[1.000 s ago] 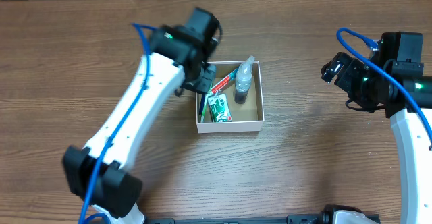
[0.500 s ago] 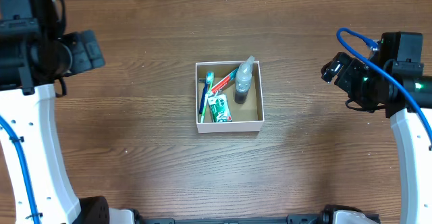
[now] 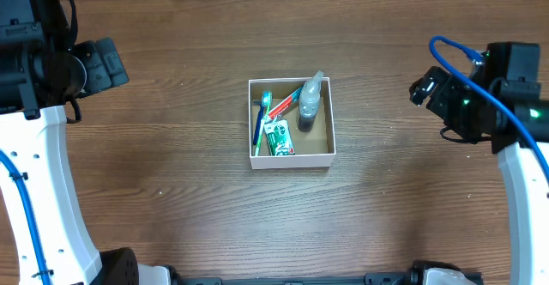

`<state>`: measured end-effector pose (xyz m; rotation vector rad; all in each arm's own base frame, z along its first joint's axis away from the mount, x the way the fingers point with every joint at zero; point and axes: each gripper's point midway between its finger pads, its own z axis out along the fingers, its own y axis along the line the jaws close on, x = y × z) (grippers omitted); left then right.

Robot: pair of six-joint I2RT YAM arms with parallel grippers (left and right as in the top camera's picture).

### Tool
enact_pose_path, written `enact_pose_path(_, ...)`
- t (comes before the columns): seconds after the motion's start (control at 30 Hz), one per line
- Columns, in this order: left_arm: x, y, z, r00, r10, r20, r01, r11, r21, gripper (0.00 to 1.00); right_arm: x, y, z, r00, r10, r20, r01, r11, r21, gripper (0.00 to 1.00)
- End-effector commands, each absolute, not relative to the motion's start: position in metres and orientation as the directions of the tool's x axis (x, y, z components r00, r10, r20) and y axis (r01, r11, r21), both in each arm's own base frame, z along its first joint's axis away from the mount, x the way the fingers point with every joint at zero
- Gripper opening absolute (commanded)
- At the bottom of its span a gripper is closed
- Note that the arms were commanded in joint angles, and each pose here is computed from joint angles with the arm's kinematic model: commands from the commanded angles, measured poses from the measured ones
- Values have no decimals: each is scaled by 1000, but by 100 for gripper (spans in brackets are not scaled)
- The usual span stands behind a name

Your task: Pack container

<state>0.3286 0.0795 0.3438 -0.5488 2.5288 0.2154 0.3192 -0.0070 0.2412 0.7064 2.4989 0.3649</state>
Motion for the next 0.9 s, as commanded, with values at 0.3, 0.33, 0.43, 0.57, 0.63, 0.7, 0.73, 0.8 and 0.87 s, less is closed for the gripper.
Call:
enact_pose_path(0.3, 329, 82, 346, -762, -355, -542, -443, 896, 36, 100, 237, -17, 297, -357, 410, -839, 271, 905, 327, 100)
enact_pose_path(0.33, 329, 82, 346, -762, -355, -542, -443, 896, 36, 100, 232, -14, 279, -348, 410, -843, 253, 907, 337, 100)
enact_pose_path(0.43, 329, 82, 346, -762, -355, -542, -443, 896, 36, 100, 224, -9, 239, -359, 411, -838, 227, 909, 349, 100)
enact_pose_path(0.57, 329, 82, 346, -762, -355, -542, -443, 896, 36, 100, 222, -5, 182, -346, 413, -843, 199, 910, 364, 100)
enact_pose_path(0.63, 329, 82, 346, -762, -355, -542, -443, 896, 36, 100, 220, -5, 150, -346, 413, -843, 197, 910, 365, 100)
enact_pose_path(0.7, 329, 82, 345, -762, -355, -542, -443, 896, 36, 100, 219, -5, 137, -344, 413, -843, 194, 910, 366, 100)
enact_pose_path(0.73, 329, 82, 345, -762, -355, -542, -443, 896, 36, 100, 218, -5, 132, -341, 413, -844, 192, 910, 368, 100)
enact_pose_path(0.8, 329, 82, 346, -762, -355, -542, -443, 896, 36, 100, 217, -5, 128, -330, 413, -849, 188, 910, 370, 100)
enact_pose_path(0.87, 329, 82, 345, -762, -355, -542, -443, 896, 36, 100, 217, -5, 125, -328, 413, -850, 187, 910, 370, 100)
